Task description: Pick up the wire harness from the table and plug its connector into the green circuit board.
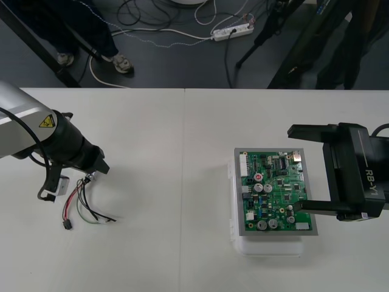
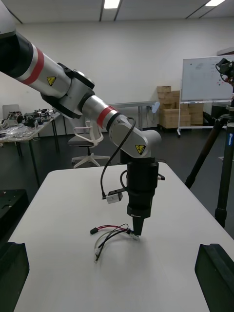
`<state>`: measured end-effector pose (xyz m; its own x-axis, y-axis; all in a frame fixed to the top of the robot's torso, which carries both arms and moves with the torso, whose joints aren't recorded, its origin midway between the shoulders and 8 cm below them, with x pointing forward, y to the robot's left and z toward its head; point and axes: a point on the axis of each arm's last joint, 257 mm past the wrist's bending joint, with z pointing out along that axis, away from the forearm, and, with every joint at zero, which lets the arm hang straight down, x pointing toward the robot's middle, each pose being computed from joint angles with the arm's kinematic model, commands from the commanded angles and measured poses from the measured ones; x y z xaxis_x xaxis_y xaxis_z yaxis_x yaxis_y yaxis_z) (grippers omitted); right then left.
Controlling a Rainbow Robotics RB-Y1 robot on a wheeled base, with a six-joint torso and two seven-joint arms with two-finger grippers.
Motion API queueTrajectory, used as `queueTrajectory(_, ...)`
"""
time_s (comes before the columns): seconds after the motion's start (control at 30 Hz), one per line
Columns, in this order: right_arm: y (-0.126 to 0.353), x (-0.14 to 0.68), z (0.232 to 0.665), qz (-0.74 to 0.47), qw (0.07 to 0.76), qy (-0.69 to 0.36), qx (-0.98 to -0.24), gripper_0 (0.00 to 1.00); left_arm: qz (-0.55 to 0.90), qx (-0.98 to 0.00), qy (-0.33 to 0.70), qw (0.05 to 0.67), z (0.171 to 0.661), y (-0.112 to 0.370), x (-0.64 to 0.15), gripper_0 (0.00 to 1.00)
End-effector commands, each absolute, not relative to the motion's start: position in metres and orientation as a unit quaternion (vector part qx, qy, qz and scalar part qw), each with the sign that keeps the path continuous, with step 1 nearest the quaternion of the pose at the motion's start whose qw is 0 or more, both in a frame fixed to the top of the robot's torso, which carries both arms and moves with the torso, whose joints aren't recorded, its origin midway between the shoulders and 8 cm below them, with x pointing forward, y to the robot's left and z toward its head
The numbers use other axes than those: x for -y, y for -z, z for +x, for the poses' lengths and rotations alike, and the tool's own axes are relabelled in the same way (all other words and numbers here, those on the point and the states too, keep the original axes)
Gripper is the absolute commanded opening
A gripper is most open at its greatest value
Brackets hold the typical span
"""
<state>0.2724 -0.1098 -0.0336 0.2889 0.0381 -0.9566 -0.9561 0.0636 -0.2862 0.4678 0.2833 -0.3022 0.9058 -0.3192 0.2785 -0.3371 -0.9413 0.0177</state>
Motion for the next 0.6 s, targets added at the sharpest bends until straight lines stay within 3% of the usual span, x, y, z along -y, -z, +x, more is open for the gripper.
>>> queueTrajectory(0.03,0.035,0.094,0.269,-0.552,0.580,-0.429,-0.419,1.00,0.960,0.201,-0.192,0.035,0.503,0.289,-0.267,0.84)
queueTrajectory(0.6,0.031,0.085,0.270,-0.544,0.567,-0.449,-0.426,1.00,0.956,0.219,-0.193,0.017,0.505,0.328,-0.276,0.84)
